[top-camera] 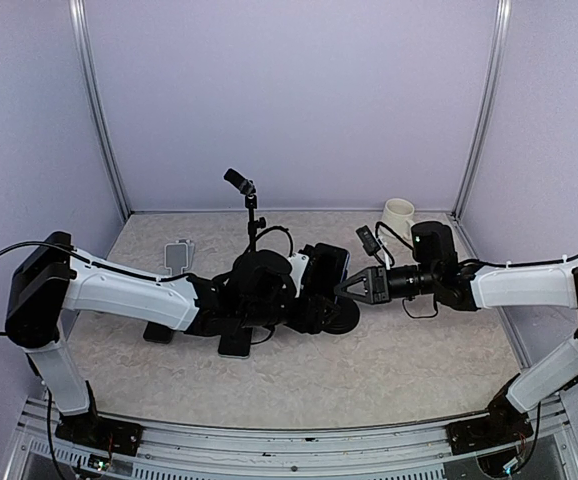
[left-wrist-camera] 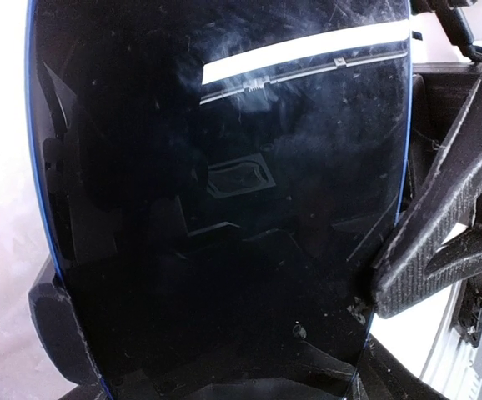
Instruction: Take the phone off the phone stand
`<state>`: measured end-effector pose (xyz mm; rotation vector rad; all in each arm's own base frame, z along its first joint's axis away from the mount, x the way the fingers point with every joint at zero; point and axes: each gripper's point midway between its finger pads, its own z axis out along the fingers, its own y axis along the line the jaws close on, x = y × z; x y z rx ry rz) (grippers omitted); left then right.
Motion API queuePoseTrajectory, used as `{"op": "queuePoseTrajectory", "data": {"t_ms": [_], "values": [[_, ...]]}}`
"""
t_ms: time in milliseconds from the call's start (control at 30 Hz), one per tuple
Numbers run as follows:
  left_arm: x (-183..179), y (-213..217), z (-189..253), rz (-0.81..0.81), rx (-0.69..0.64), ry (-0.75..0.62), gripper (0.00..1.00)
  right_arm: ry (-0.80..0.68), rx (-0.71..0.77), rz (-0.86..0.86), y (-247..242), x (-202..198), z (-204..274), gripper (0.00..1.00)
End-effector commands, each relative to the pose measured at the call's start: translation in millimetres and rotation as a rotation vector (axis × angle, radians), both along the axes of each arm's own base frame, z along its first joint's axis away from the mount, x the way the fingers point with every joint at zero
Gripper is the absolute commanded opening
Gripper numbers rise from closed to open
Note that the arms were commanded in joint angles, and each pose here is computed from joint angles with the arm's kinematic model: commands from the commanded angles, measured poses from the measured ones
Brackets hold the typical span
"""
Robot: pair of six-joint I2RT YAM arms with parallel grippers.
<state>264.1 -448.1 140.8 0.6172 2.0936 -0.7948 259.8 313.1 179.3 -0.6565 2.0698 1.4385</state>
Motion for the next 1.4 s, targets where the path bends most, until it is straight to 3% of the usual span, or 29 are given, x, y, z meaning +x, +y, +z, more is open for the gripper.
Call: {"op": "queuePoseTrajectory", "data": {"t_ms": [0, 267, 467, 867, 1000, 1233, 1367], "values": [[68.2, 92.4, -24.9, 0.403, 0.090, 0.050, 0.18, 0.065, -0.041, 0.022, -20.5, -15.9, -17.5, 0.02], [76.2, 114.1, -36.1, 0.507, 0.170, 0.060, 0.18, 0.055, -0.028, 0.063, -19.6, -21.8, -11.9, 0.00], [82.5, 130.4, -39.9, 0.567, 0.158, 0.085, 0.17, 0.056, -0.021, 0.099, -19.8, -27.5, -8.9, 0.00], [82.0, 122.3, -37.8, 0.467, 0.041, 0.134, 0.16, 0.037, -0.044, 0.071, -27.2, -20.1, -14.7, 0.00], [72.8, 96.2, -17.6, 0.321, -0.029, 0.074, 0.16, 0.040, -0.047, 0.058, -27.7, -17.5, -15.8, 0.00], [19.1, 13.7, 15.5, -0.047, -0.125, -0.013, 0.15, 0.054, -0.039, 0.011, -25.4, -5.5, -14.3, 0.00], [-6.0, -20.1, 36.6, -0.176, -0.176, -0.049, 0.14, 0.058, -0.043, -0.015, -24.4, 1.8, -16.9, 0.00]]}}
